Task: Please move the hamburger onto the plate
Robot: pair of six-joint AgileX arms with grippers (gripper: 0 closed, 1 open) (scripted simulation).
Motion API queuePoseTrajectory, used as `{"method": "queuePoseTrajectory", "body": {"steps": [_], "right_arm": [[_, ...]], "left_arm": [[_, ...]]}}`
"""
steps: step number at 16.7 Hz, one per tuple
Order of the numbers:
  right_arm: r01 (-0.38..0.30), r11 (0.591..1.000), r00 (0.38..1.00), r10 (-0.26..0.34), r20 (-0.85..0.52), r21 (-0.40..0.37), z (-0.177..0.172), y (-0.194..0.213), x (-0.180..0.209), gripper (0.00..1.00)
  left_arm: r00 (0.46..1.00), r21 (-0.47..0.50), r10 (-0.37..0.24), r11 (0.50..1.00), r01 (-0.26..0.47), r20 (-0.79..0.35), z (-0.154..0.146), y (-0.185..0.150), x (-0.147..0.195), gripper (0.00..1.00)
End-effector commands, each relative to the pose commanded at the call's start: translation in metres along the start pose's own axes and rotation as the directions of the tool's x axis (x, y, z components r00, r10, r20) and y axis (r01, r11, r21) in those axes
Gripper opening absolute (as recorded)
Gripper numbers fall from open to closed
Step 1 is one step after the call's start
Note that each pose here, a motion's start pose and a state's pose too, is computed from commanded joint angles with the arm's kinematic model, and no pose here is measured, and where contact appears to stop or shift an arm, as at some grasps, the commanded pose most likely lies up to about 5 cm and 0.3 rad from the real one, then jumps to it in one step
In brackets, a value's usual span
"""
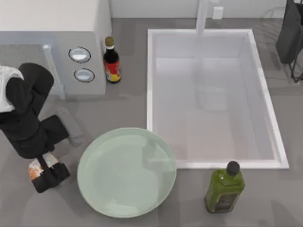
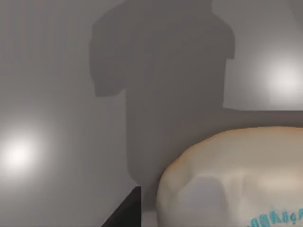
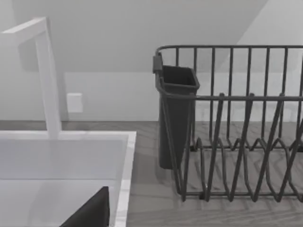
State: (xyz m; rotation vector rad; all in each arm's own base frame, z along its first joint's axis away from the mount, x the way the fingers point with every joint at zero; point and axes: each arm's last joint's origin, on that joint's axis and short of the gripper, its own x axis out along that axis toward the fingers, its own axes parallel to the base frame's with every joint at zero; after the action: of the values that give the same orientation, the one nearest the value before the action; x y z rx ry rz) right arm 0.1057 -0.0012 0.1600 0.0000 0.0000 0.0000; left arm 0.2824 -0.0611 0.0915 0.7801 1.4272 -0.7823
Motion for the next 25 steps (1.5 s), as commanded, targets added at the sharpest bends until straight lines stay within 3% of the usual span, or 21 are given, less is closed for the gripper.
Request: {"method": "queuePoseTrajectory", "body": {"steps": [4,5,9,13,17,22,25], "right_arm": [[0.000,1.000,1.000,0.000,0.000,0.000,0.000,0.000,0.000,1.00],[0.000,1.000,1.000,0.000,0.000,0.000,0.000,0.000,0.000,1.00],[0.000,1.000,1.000,0.000,0.000,0.000,0.000,0.000,0.000,1.00],[0.000,1.000,1.000,0.000,0.000,0.000,0.000,0.000,0.000,1.00],[0.000,1.000,1.000,0.000,0.000,0.000,0.000,0.000,0.000,1.00],[0.000,1.000,1.000,0.000,0.000,0.000,0.000,0.000,0.000,1.00],[0.000,1.000,1.000,0.000,0.000,0.000,0.000,0.000,0.000,1.00]], "left_arm": [[1.000,0.000,0.000,1.000,0.000,0.000,0.000,0.000,0.000,0.00],[1.000,-0.007,0.002,1.000,-0.002,0.027,-0.001,0.000,-0.022,0.00],[1.000,0.002,0.002,1.000,-0.003,0.028,0.003,0.002,-0.040,0.00],[1.000,-0.003,-0.019,1.000,0.019,0.006,0.002,0.002,-0.084,0.00],[1.000,-0.007,0.001,1.000,-0.001,0.026,0.000,0.000,-0.121,0.00],[1.000,-0.005,0.000,1.000,0.000,0.024,0.000,0.000,-0.120,0.00],[1.000,0.085,-0.005,0.996,0.003,0.021,0.008,-0.003,-0.120,0.00]]}}
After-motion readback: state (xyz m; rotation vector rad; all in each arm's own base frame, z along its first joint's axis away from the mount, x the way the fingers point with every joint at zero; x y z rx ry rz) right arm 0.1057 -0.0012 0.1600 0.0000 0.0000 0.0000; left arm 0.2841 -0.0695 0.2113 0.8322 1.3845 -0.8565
